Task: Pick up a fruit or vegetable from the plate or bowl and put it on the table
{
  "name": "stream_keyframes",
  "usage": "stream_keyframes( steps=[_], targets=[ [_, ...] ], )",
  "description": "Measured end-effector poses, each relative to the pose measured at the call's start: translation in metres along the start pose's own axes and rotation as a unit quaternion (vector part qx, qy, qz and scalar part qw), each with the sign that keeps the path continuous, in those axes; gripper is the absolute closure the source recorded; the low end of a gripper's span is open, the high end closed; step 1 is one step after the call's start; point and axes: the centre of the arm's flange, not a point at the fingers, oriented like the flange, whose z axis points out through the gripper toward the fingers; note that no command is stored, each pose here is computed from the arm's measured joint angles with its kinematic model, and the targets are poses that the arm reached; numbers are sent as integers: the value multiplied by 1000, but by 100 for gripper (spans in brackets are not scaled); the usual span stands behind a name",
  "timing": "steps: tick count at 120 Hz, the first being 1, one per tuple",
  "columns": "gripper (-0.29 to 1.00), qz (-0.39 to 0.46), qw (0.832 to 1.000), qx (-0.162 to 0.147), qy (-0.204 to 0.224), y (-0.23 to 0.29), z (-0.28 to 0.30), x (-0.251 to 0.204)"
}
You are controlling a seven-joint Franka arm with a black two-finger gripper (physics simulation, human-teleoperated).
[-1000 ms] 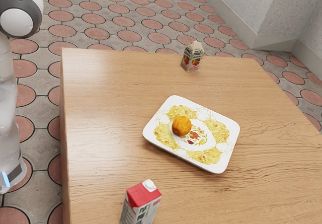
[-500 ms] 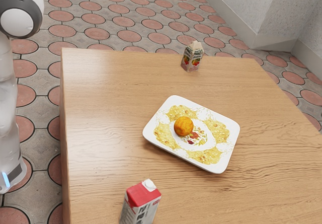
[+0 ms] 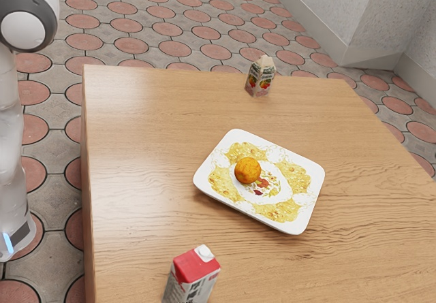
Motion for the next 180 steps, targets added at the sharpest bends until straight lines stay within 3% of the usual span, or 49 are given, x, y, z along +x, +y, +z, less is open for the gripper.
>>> stream_keyframes(
  steps=[52,107,180],
  targets=[
    [0,0,1000,0,-12,0,31,110],
    [0,0,1000,0,-14,0,101,220],
    [0,0,1000,0,-1,0,209,308]
  ],
)
